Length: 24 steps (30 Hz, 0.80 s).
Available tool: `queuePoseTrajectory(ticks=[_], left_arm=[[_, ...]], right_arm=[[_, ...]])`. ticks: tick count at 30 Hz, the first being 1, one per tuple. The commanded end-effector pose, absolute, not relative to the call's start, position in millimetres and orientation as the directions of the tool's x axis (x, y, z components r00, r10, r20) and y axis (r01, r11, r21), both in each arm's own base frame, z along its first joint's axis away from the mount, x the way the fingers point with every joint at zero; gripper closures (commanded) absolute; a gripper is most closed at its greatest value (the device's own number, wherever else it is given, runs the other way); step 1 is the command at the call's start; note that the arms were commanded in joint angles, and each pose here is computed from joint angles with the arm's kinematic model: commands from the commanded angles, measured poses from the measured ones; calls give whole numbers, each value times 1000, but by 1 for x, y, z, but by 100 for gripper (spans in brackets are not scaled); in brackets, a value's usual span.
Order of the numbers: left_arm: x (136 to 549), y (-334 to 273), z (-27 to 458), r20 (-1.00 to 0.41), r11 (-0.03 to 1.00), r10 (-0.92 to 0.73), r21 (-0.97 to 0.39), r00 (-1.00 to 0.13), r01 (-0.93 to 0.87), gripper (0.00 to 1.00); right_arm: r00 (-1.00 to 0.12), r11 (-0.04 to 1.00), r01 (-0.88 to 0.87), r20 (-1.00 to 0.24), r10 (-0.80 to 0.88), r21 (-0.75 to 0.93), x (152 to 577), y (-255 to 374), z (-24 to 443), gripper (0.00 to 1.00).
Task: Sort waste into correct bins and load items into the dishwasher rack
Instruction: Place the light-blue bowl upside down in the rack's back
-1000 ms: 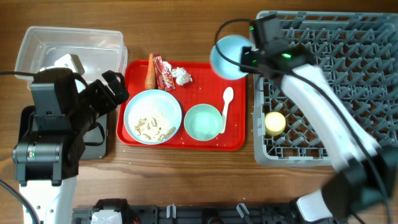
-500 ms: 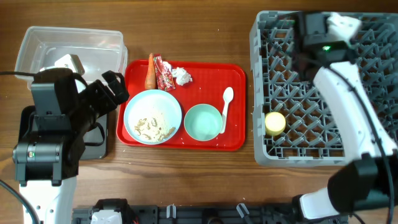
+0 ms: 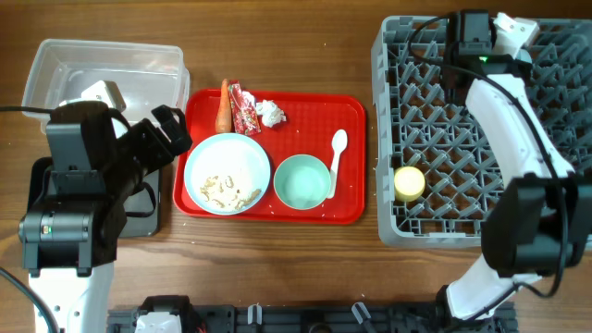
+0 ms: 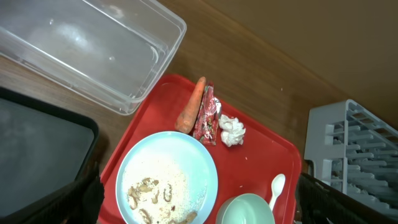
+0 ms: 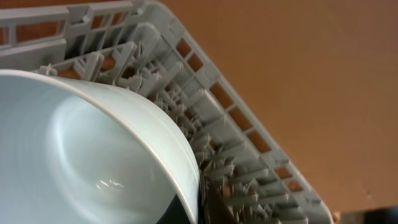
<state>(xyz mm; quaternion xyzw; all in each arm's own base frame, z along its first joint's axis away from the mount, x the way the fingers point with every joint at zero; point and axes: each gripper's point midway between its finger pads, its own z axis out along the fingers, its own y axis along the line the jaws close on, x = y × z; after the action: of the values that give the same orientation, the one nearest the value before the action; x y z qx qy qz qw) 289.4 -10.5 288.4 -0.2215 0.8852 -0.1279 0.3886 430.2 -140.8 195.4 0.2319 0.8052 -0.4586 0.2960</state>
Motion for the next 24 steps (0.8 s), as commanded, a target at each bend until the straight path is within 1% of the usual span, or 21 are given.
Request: queuePoseTrajectory(ticks=[1, 3, 4, 7, 9, 13, 14, 16, 17, 19, 21, 24], left_arm=[[291, -7, 296, -646, 866, -499, -398, -577, -303, 0], [291, -7, 296, -646, 866, -499, -398, -577, -303, 0], [291, -7, 296, -646, 866, -499, -398, -577, -303, 0], [291, -7, 296, -646, 866, -499, -398, -577, -303, 0], [291, -7, 296, -646, 866, -499, -398, -577, -303, 0], [291, -7, 296, -646, 866, -499, -398, -577, -303, 0], [291, -7, 296, -646, 866, -499, -398, -577, -303, 0], [291, -7, 296, -646, 866, -499, -398, -577, -303, 0], [291, -7, 296, -646, 866, -499, -398, -577, -303, 0], [291, -7, 296, -646, 866, -499, -398, -577, -303, 0], [291, -7, 296, -646, 866, -499, -398, -577, -303, 0], [291, -7, 296, -646, 866, -499, -398, -577, -303, 0]], right_arm=[[-845, 370, 497, -535, 0, -785, 437, -150, 174, 96], [-870, 338, 457, -492, -22, -823, 442, -151, 166, 96], [-875, 340, 446, -483, -29, -828, 445, -150, 161, 96], [-880, 380, 419, -471, -51, -825, 451, -137, 151, 95], [-888, 446, 369, -452, -91, -815, 459, -116, 143, 94], [-890, 471, 309, -426, -163, -826, 464, -81, 141, 93], [-890, 474, 301, -423, -173, -828, 464, -76, 141, 90], [-891, 478, 288, -414, -183, -830, 463, -69, 139, 72], [-891, 484, 284, -414, -185, -828, 462, -67, 139, 66], [-895, 538, 250, -404, -189, -805, 462, -60, 133, 66], [-901, 619, 201, -392, -187, -759, 460, -51, 125, 66], [-888, 695, 226, -437, -140, -683, 455, -42, 128, 54]])
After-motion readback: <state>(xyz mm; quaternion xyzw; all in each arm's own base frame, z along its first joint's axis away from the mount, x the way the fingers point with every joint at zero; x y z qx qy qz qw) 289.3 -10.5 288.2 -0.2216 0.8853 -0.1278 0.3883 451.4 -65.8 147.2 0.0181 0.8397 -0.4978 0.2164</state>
